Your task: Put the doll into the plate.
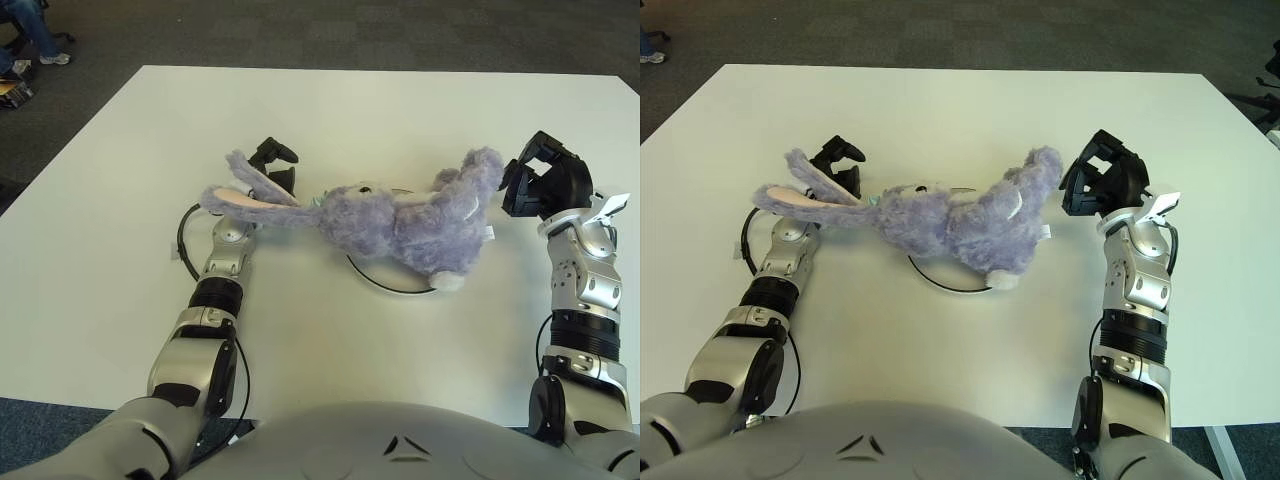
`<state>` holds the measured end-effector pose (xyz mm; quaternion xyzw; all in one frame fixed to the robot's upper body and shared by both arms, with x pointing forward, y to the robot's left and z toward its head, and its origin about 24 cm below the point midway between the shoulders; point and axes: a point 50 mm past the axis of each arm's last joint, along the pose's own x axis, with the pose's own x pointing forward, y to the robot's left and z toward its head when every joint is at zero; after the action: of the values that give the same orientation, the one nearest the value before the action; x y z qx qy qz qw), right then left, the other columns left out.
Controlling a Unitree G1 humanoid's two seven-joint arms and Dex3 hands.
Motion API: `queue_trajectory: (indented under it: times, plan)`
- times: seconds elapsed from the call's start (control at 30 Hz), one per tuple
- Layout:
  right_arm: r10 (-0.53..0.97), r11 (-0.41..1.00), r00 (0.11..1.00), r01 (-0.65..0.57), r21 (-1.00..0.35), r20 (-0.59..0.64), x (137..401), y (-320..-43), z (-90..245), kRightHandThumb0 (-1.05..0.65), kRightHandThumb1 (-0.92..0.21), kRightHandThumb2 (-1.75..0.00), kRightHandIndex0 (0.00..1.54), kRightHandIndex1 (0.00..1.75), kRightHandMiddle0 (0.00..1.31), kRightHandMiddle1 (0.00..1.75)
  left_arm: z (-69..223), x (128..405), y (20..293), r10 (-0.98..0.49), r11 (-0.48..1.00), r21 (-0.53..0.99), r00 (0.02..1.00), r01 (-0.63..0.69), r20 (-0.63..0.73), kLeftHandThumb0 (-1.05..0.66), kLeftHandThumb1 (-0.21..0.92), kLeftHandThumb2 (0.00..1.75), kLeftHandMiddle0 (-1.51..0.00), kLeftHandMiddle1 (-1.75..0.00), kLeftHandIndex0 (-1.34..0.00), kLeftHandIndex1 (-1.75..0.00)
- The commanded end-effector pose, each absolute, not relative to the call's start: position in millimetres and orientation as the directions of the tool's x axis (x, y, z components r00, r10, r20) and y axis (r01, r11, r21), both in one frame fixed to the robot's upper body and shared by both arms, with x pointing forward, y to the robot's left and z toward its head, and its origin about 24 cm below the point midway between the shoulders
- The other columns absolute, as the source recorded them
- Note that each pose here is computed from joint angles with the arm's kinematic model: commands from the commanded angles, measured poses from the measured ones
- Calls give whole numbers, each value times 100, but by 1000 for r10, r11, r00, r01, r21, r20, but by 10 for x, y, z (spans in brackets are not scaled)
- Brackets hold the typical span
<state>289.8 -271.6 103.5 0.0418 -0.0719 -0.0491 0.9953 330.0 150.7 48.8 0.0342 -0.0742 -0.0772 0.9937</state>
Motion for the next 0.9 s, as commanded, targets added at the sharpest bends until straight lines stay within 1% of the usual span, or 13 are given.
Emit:
queue_trajectory:
  times: [0.0,0.37,0.87]
  plan:
    - [-126,988,980,110,106,156,2903,-2733,1046,-1,8,-175,93,167,69,175,251,3187,1533,-147,987,71,988,143,54,-42,51,108,-118,-175,-46,-175]
    - [-145,985,977,127,120,155,2891,-2709,1004,-1,8,-175,93,167,69,175,252,3186,1531,-147,987,73,988,142,58,-42,51,107,-118,-175,-46,-175]
    - [-107,987,984,87,138,143,2870,-2659,955,-1,9,-175,93,167,69,175,251,3187,1530,-140,988,69,988,136,62,-42,52,106,-118,-175,-46,-175]
